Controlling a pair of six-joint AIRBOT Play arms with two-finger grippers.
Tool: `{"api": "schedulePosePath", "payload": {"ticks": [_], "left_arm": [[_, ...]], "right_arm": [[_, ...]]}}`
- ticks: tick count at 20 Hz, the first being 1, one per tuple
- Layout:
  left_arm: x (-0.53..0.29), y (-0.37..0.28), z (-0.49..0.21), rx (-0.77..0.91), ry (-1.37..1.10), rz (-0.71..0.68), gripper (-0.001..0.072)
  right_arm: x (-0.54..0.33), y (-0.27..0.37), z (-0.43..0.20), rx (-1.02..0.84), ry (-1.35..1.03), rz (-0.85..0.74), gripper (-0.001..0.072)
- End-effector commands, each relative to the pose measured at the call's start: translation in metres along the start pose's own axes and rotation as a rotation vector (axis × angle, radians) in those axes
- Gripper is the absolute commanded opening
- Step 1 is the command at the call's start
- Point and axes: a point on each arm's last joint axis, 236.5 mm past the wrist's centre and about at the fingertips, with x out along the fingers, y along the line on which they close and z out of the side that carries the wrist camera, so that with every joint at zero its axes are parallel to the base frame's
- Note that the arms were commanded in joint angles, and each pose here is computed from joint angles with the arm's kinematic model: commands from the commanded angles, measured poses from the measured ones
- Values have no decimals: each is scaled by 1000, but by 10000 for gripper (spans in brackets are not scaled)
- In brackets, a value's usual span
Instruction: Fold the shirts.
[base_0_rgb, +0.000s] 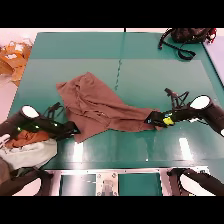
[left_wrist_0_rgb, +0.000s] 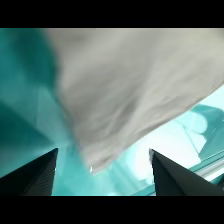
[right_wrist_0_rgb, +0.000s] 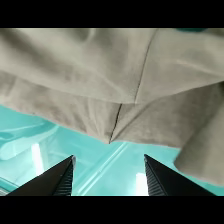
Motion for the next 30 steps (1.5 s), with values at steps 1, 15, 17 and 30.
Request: {"api": "schedulePosePath", "payload": {"ticks": [1,15,17,30], "left_arm": [[25,-14,-2,38,-60,-10,641],[27,-17,-18,89,3,-14,23],[26,-15,-17,107,4,-5,23],[-237,-154,73,620,-412,266,22]], "right_arm": [[19,-3,-12,89,50,-17,511],[75,14,6,74,7,-15,305],[74,21,9,25,-2,13,26],[-306,88,144,-100,-813,122,16]]}}
